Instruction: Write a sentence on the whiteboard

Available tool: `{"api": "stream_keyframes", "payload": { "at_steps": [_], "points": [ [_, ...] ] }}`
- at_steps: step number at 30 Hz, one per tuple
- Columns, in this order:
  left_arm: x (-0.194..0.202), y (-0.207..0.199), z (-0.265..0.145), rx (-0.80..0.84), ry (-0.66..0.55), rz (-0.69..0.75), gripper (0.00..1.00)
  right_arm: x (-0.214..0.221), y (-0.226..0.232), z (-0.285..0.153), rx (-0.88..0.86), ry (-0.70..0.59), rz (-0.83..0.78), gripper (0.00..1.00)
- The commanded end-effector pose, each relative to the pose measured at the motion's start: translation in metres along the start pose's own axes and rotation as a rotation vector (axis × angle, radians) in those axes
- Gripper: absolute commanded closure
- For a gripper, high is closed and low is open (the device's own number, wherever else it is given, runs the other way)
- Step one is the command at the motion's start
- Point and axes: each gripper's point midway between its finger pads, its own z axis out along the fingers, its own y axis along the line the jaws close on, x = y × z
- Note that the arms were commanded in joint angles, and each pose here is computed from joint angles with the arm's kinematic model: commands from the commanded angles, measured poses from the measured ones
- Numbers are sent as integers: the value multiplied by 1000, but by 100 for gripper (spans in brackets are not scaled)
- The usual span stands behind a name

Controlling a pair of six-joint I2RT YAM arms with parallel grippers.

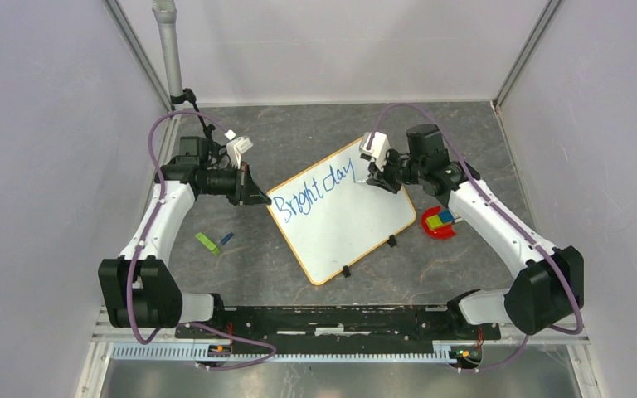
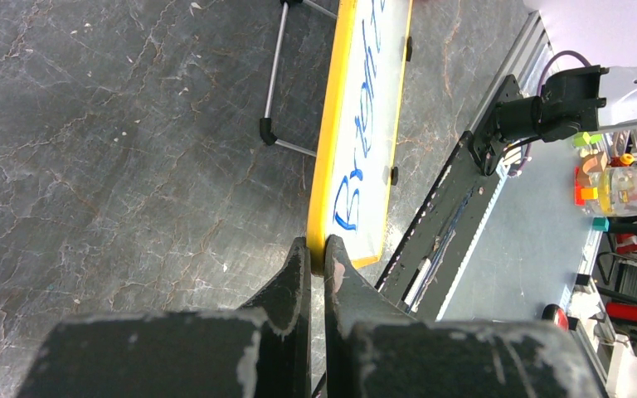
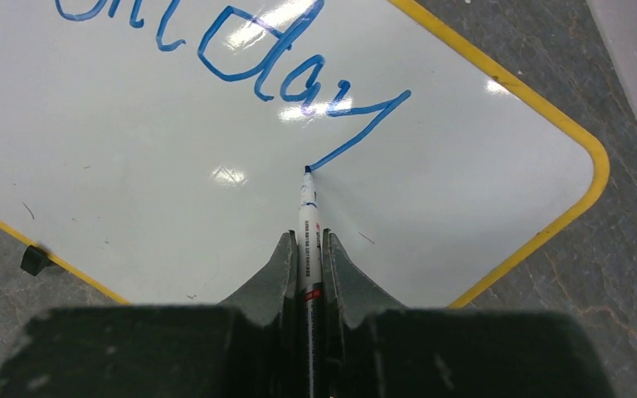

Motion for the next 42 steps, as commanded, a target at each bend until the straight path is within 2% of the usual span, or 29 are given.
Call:
{"api": "stream_keyframes", "payload": {
  "at_steps": [1,10,14,22,42],
  "points": [
    [5,1,3,-8,30,106,98,0,20,1,-57,2,-15,100],
    [5,1,4,-2,32,104,98,-54,16,-8,-80,-78,-52,100],
    [6,1,4,1,33,109,98,-62,5,-21,-55,-81,-55,100],
    [6,-1,4,-5,31,112,98,-49,-42,-33,89,-100,-6,100],
    [8,2,6,-14,44,109,98,-29,-61,-9,123,-56,14,100]
  ]
}}
